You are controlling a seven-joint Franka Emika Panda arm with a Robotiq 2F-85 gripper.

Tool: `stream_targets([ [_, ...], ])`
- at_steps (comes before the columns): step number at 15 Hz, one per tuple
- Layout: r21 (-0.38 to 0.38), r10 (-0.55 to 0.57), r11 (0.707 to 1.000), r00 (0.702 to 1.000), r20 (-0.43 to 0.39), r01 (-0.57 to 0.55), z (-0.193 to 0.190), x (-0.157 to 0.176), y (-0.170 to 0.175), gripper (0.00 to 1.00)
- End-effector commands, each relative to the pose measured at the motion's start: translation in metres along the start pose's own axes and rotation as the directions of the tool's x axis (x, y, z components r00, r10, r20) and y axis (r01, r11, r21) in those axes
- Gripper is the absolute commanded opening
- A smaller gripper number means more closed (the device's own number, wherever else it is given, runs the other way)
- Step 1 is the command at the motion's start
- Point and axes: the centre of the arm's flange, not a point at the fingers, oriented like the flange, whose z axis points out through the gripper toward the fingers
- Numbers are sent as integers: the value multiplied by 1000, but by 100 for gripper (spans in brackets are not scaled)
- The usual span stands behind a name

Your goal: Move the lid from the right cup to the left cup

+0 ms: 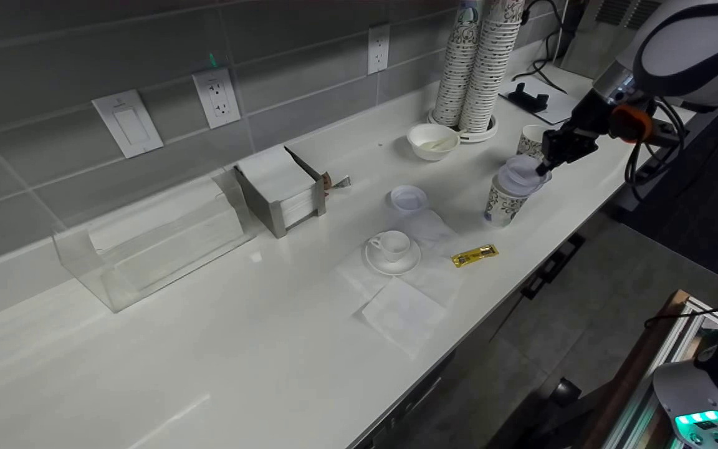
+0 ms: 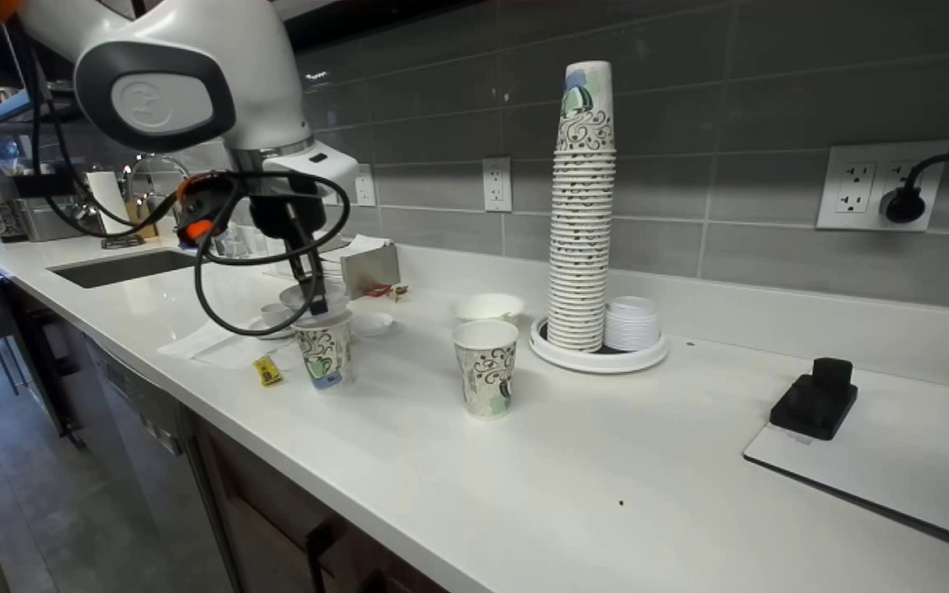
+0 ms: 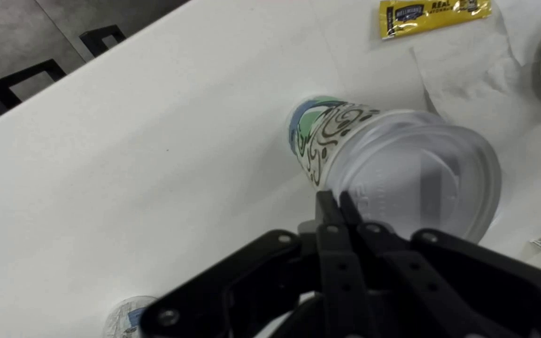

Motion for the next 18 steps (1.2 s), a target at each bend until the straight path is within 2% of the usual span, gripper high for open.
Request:
stream_targets([
  [1, 10, -5, 1000, 1000, 1, 5, 4, 10, -9, 0],
  [2, 11, -8, 1000, 1000, -1, 8, 4, 11, -10, 18],
  [3, 7, -10, 1000, 1000, 0, 10, 4, 12, -12, 28],
  [9, 6, -21, 1000, 1000, -8, 21, -1, 12, -19, 67],
  [13, -51, -52, 998, 997, -57, 49, -31, -26, -24, 95],
  [16, -127, -119, 987, 982, -147, 101, -44, -85, -29, 100],
  [17, -97, -105, 990, 992, -76, 97, -24, -27, -31, 97],
  [18, -111, -116, 988, 989, -95, 105, -26, -41, -33, 100],
])
